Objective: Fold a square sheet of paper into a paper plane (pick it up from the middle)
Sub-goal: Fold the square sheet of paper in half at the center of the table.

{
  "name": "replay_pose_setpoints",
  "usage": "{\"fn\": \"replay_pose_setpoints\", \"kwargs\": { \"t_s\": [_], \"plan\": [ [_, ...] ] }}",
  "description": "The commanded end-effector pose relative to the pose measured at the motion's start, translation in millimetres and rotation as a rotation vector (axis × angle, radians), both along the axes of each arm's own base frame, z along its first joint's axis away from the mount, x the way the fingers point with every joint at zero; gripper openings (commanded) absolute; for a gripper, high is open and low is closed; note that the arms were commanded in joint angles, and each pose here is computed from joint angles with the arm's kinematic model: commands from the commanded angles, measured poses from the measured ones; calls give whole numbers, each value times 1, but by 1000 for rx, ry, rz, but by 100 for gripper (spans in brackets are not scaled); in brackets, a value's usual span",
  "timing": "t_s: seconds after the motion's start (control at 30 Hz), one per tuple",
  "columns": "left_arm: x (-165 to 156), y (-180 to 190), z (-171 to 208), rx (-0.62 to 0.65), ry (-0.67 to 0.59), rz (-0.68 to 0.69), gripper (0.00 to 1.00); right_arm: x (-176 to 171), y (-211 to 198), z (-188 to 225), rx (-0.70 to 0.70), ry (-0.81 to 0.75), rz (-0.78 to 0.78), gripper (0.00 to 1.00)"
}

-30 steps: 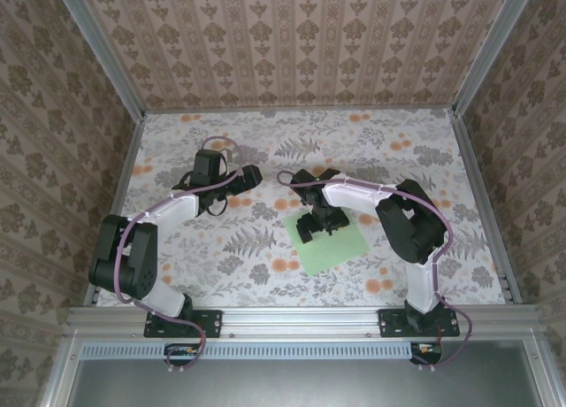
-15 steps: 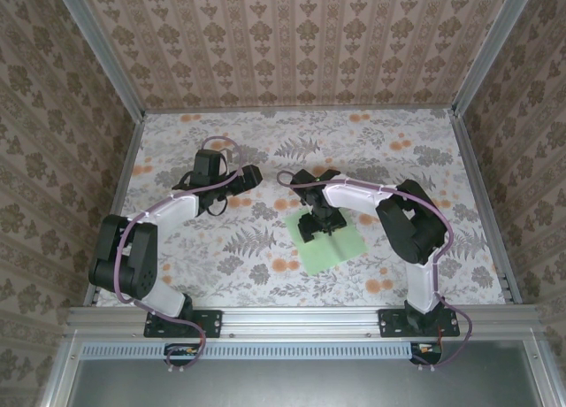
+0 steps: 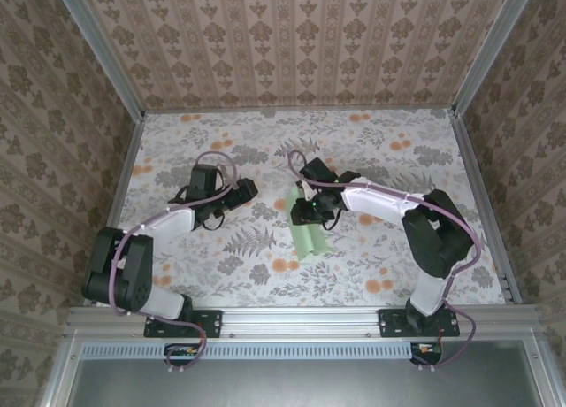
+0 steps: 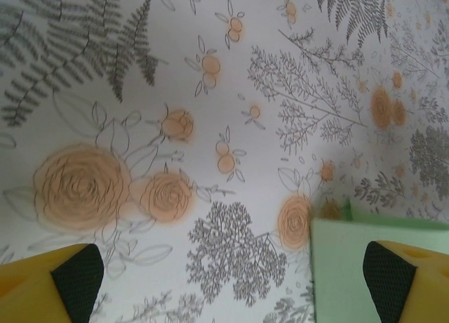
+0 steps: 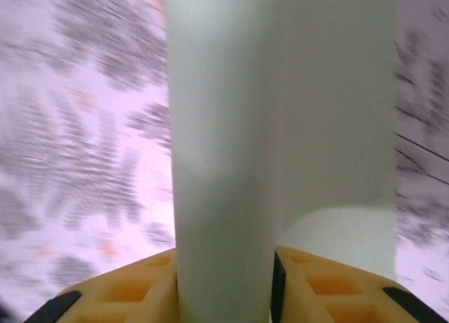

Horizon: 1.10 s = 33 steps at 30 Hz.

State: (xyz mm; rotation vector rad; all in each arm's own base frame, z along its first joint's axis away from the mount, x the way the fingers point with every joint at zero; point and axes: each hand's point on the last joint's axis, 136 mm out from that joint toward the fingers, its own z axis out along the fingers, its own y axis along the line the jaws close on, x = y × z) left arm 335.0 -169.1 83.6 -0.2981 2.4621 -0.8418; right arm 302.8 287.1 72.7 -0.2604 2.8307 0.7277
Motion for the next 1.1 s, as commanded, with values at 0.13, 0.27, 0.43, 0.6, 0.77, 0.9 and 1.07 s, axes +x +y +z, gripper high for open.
{"fn": "replay_pose_setpoints", "kwargs": {
  "t_s": [0.13,0.27,0.43,0.6,0.77,0.9,1.07],
  "plan": [
    [-10,-16,23,-155,-48,-44,95,26,43,34,395,51,-60,39],
    [-12,-26,24,-181,-55,-74,91,38,32,9,384,107,-133,42],
    [-12,-40,20,-184,-37,-111,86,41,8,-24,239,139,-188,51],
    [-10,-52,15,-184,-19,-127,83,34,-9,-34,119,127,-164,58],
    [-14,-69,7,-186,13,-168,79,30,-20,-43,50,144,-169,59],
    [-16,-82,2,-187,35,-192,68,29,-23,-47,28,151,-180,57],
    [-19,-98,-4,-192,63,-237,51,29,-29,-56,-21,170,-203,53]
  ]
}}
